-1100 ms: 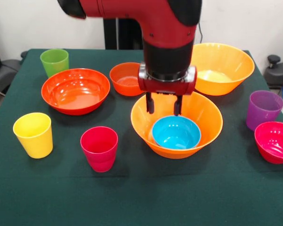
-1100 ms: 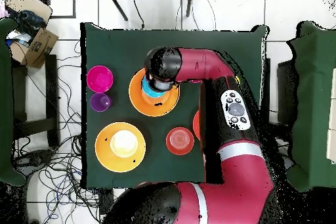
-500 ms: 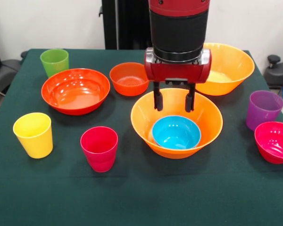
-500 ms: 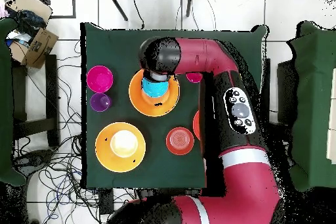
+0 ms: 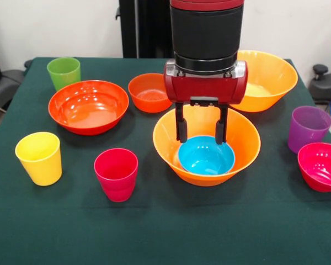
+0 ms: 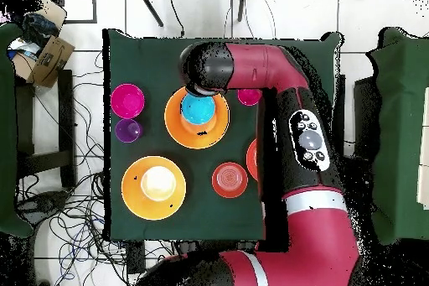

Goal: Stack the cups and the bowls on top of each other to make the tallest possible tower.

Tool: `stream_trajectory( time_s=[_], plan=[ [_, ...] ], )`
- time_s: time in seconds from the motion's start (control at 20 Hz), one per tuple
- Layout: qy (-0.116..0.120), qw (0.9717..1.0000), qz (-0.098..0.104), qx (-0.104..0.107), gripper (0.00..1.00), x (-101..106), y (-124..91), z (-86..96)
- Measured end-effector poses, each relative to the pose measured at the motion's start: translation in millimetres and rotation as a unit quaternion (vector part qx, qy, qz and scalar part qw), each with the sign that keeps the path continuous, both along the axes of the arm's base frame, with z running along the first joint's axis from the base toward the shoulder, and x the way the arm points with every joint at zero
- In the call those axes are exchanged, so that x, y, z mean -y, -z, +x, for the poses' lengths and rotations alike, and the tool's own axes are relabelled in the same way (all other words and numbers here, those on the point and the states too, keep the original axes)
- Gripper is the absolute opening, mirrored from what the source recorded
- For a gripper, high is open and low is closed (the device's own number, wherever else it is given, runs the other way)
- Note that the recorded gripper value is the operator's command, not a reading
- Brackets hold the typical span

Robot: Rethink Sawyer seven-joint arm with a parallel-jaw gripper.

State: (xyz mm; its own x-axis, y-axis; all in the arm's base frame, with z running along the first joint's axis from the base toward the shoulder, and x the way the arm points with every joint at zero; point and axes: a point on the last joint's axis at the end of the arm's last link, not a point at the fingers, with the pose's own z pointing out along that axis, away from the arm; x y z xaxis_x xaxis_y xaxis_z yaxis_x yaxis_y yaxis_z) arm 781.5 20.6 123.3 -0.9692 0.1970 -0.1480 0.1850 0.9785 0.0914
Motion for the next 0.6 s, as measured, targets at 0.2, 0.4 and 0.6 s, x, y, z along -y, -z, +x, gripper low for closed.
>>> stream_trajectory(
  time_s=[0.2, 0.4, 0.6],
  plan=[
    [0.002, 1.0000, -0.003, 0.007, 1.00, 4, 0, 7.2],
    [0.001, 0.9999, -0.008, 0.012, 1.00, 8, 1, 11.9],
    [0.002, 0.9998, -0.012, 0.015, 1.00, 13, 1, 13.8]
  ],
)
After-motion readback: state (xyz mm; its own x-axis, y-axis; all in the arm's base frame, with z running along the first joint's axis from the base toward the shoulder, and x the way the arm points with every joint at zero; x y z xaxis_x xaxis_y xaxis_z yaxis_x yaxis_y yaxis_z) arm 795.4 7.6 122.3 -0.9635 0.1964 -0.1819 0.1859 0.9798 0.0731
